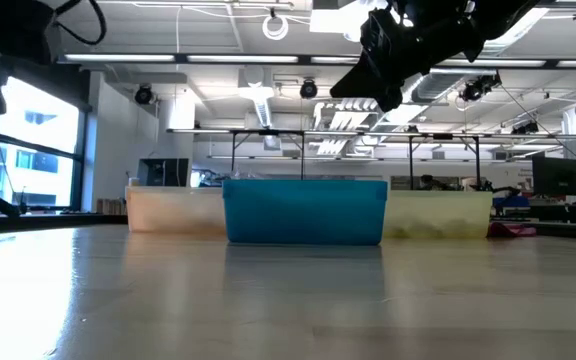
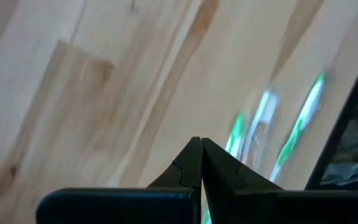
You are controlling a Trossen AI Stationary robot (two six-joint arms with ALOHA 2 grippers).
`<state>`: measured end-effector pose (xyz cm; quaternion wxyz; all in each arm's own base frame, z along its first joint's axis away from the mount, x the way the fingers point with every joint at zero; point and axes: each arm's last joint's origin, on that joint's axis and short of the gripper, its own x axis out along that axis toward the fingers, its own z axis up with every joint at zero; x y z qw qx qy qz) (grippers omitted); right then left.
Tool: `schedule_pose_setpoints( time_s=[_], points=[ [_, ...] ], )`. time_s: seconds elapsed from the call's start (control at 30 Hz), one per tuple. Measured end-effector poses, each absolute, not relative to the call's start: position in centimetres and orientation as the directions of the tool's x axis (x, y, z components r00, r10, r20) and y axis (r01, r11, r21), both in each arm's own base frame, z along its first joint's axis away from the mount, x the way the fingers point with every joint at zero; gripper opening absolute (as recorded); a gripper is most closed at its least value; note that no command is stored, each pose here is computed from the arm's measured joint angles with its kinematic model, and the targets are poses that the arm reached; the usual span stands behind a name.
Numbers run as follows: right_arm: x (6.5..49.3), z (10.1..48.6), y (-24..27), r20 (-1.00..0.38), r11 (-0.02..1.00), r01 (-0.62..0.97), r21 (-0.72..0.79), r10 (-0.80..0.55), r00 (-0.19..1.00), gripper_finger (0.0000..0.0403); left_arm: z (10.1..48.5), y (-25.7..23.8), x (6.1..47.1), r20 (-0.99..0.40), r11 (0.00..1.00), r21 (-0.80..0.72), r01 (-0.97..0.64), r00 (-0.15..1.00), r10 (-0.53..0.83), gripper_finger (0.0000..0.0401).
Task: Pick & Place Toothbrushes
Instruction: Put the green toothbrush into the top blue bin
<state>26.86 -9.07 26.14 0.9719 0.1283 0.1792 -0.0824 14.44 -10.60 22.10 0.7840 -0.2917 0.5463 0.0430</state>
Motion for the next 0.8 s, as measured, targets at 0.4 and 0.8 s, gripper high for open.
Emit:
schedule_pose_setpoints(
  time_s=[0.4, 0.8],
  points=[
    [26.8, 26.2, -9.3, -0.366, 0.942, 0.277, 0.189, -0.194, 0.910, 0.0003, 21.0, -15.8, 12.4, -0.943, 0.873, -0.330, -0.359, 0.082, -0.323, 0.0000],
    [26.9, 26.3, -9.3, -0.359, 0.941, 0.275, 0.195, -0.192, 0.913, 0.0003, 20.4, -17.1, 12.6, -0.936, 0.827, -0.344, -0.445, 0.092, -0.340, 0.0000]
  ],
)
